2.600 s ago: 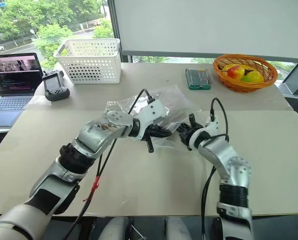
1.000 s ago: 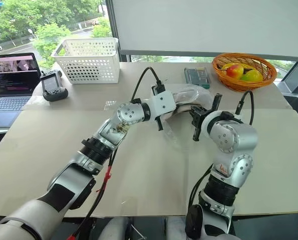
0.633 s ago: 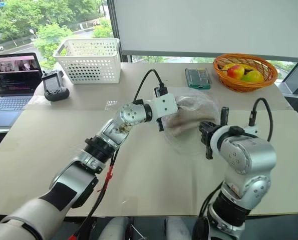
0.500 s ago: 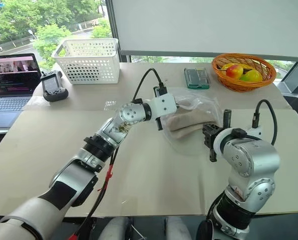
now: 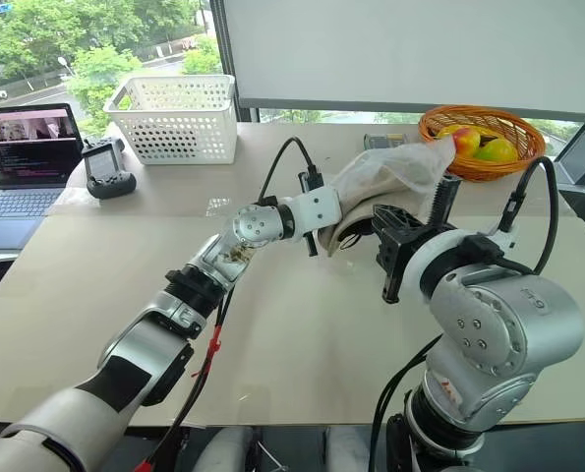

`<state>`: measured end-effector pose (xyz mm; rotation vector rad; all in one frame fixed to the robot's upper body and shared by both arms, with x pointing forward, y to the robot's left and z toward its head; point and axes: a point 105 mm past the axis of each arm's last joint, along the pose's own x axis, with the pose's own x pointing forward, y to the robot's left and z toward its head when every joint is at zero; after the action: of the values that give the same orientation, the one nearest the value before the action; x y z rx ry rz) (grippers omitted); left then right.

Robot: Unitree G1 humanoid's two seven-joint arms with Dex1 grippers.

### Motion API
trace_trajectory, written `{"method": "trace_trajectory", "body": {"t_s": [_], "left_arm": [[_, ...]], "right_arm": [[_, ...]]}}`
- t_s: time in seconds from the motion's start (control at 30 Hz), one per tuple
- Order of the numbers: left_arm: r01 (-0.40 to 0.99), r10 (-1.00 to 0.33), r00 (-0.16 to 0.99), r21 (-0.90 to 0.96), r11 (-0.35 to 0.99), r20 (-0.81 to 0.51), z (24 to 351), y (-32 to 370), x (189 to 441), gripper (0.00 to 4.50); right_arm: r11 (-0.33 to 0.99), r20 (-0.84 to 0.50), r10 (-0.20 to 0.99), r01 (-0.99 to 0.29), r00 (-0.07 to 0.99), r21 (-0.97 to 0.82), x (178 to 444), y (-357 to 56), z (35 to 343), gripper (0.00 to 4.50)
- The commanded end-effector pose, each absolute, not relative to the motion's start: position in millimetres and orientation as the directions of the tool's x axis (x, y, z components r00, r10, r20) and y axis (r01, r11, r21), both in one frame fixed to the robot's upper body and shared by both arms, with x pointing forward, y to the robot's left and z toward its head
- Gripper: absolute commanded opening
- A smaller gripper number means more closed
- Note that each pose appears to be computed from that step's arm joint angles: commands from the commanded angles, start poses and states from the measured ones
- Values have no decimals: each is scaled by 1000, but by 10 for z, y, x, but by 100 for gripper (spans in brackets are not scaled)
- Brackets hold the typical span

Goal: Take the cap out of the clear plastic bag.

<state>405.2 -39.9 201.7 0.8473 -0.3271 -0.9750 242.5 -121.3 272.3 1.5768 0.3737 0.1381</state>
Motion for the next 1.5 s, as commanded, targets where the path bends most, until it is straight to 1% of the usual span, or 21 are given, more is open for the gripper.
{"method": "trace_trajectory", "body": {"t_s": [0.03,0.13,0.23,0.3,0.37,0.43,0.5,0.57,0.6,0.63,0.7,0.83,0.87,0.93,1.0,1.03,1.1,1.2,1.33,1.43,1.5], "left_arm": [[526,-822,563,802,281,-82,2205,-438,4129,0],[481,-792,608,821,306,-61,2317,-315,4249,0],[447,-760,648,832,329,-47,2388,-178,4351,0],[451,-752,657,828,333,-55,2361,-130,4378,0],[485,-758,650,800,353,-59,2344,-114,4376,0],[481,-763,645,804,350,-54,2351,-105,4365,0],[501,-768,638,788,358,-56,2330,-80,4353,0],[478,-760,646,816,327,-74,2276,-8,4355,0],[479,-749,657,814,329,-83,2241,44,4372,0],[486,-741,666,805,341,-88,2219,88,4386,0],[478,-744,663,810,340,-79,2228,103,4370,0],[485,-751,658,797,359,-62,2217,87,4329,0],[481,-749,659,799,362,-58,2217,100,4323,0],[474,-743,667,800,369,-53,2218,138,4323,0],[456,-718,695,801,388,-48,2226,245,4364,0],[445,-702,710,803,396,-47,2231,309,4390,0],[425,-674,737,809,407,-48,2240,422,4438,0],[389,-627,778,818,424,-45,2265,605,4510,0],[334,-568,822,834,438,-31,2343,827,4588,0],[300,-525,851,841,451,-22,2398,983,4637,0],[289,-514,858,844,452,-19,2420,1034,4649,0]], "right_arm": [[169,-127,415,61,901,984,2224,-944,2716,3],[324,-207,379,80,902,943,2221,-945,2521,3],[464,-212,368,19,905,886,2217,-964,2350,3],[554,-146,426,-130,893,823,2186,-941,2300,3],[667,-176,440,-190,881,720,2190,-1070,2126,3],[743,-212,504,-295,837,601,2239,-1225,1985,3],[693,-178,635,-452,752,562,2251,-1255,2014,3],[598,-141,761,-602,633,529,2219,-1245,2115,3],[530,-101,819,-676,565,512,2197,-1221,2219,3],[469,-34,849,-721,528,510,2228,-1207,2338,3],[415,30,863,-742,504,527,2360,-1244,2458,3],[330,236,794,-723,560,607,2730,-1247,2789,3],[319,235,799,-721,554,615,2756,-1259,2795,3],[319,192,827,-722,529,614,2746,-1292,2745,3],[371,39,870,-705,491,605,2623,-1414,2527,3],[428,-55,868,-689,494,585,2534,-1473,2418,3],[497,-163,853,-677,496,542,2385,-1530,2301,3],[537,-127,824,-689,552,487,2286,-1570,2361,3],[612,-153,767,-639,623,466,2410,-1782,2332,3],[690,-224,718,-630,659,357,2487,-1891,2296,3],[690,-259,723,-657,641,303,2477,-1883,2281,3]]}}
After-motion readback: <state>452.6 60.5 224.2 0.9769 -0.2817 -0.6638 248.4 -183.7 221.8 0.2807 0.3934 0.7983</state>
